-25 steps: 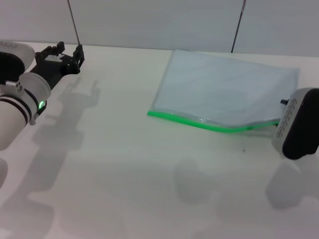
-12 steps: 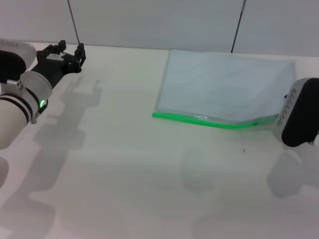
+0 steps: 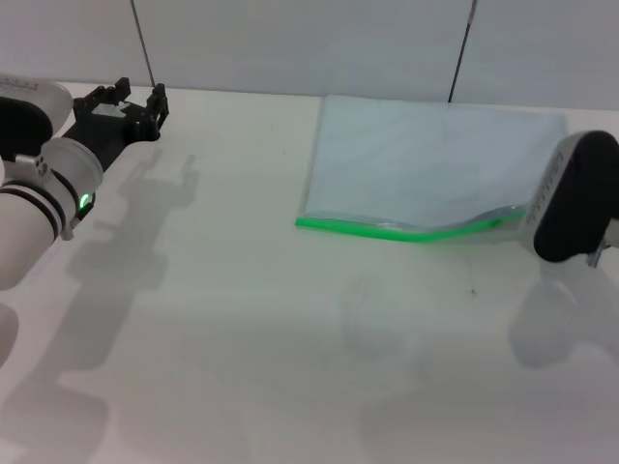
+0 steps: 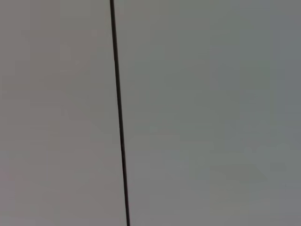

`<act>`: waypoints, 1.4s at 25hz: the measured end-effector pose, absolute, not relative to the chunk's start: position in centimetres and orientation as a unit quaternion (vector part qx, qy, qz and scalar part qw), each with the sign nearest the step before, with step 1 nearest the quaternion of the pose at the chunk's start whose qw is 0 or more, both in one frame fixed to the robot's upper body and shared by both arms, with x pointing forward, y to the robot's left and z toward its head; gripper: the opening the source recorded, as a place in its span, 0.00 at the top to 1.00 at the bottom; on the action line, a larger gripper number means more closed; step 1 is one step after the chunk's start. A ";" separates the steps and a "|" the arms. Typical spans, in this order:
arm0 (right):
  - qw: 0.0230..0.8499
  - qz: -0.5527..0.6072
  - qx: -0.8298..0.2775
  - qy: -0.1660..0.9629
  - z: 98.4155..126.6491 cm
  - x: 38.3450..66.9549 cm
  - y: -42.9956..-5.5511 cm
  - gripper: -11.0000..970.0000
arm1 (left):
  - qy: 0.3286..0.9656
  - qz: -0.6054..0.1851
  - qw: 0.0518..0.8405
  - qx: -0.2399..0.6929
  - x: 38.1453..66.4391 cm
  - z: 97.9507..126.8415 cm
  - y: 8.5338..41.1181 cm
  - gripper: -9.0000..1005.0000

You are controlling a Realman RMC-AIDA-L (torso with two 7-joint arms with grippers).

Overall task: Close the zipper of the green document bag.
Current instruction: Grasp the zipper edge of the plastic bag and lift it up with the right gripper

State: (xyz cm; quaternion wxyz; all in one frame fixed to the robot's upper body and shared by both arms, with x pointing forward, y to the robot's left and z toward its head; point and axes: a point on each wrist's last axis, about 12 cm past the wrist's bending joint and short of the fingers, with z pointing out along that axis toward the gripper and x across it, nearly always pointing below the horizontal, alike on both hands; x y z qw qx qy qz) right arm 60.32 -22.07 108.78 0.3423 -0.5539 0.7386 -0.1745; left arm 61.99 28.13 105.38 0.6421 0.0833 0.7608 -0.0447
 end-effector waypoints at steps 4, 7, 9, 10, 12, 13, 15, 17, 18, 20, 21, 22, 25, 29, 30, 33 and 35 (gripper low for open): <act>0.346 -0.173 -0.537 0.749 108.9 60.9 -22.3 0.75 | 0.760 -0.045 0.642 0.085 62.0 105.4 28.1 0.51; 0.353 -0.173 -0.533 0.750 109.2 61.0 -22.3 0.79 | 0.761 -0.048 0.642 0.082 62.1 105.4 28.0 0.51; 0.355 -0.171 -0.530 0.751 109.3 60.7 -22.4 0.80 | 0.761 -0.052 0.642 0.079 62.1 105.4 28.0 0.51; 0.357 -0.170 -0.528 0.751 109.4 60.4 -22.5 0.80 | 0.761 -0.057 0.641 0.079 62.1 105.4 27.9 0.51; 0.363 -0.169 -0.523 0.752 109.9 59.7 -22.8 0.81 | 0.759 -0.069 0.641 0.086 62.2 105.6 27.4 0.51; 0.370 -0.169 -0.520 0.751 110.4 59.2 -22.9 0.82 | 0.757 -0.080 0.641 0.095 62.2 105.8 27.0 0.51; 0.382 -0.171 -0.516 0.748 111.4 58.3 -23.2 0.83 | 0.752 -0.104 0.640 0.117 62.1 106.1 25.9 0.51; 0.395 -0.174 -0.515 0.741 112.4 57.4 -23.2 0.85 | 0.748 -0.127 0.637 0.141 62.0 106.3 24.9 0.51; 0.399 -0.175 -0.516 0.737 112.8 57.0 -23.2 0.85 | 0.743 -0.140 0.635 0.160 61.9 106.6 24.3 0.51; 0.406 -0.177 -0.517 0.732 113.4 56.4 -23.2 0.87 | 0.734 -0.159 0.632 0.190 61.8 107.1 23.2 0.51; 0.407 -0.176 -0.518 0.731 113.6 56.2 -23.1 0.88 | 0.728 -0.170 0.630 0.210 61.7 107.5 22.5 0.51; 0.407 -0.176 -0.519 0.730 113.7 56.0 -23.0 0.89 | 0.723 -0.178 0.628 0.225 61.7 107.7 22.0 0.51; 0.406 -0.172 -0.524 0.729 113.8 55.6 -22.7 0.91 | 0.710 -0.201 0.620 0.267 61.5 108.7 20.8 0.51; 0.410 -0.167 -0.531 0.723 113.9 55.1 -22.1 0.93 | 0.689 -0.218 0.600 0.344 61.1 109.9 19.0 0.51; 0.412 -0.166 -0.531 0.722 114.0 55.0 -22.0 0.94 | 0.685 -0.219 0.596 0.358 61.0 110.1 18.7 0.51; 0.419 -0.164 -0.530 0.719 114.6 54.6 -21.7 0.94 | 0.675 -0.221 0.579 0.400 60.8 110.5 17.7 0.51; 0.424 -0.164 -0.530 0.716 115.2 54.3 -21.6 0.94 | 0.668 -0.224 0.561 0.435 60.6 111.0 16.7 0.51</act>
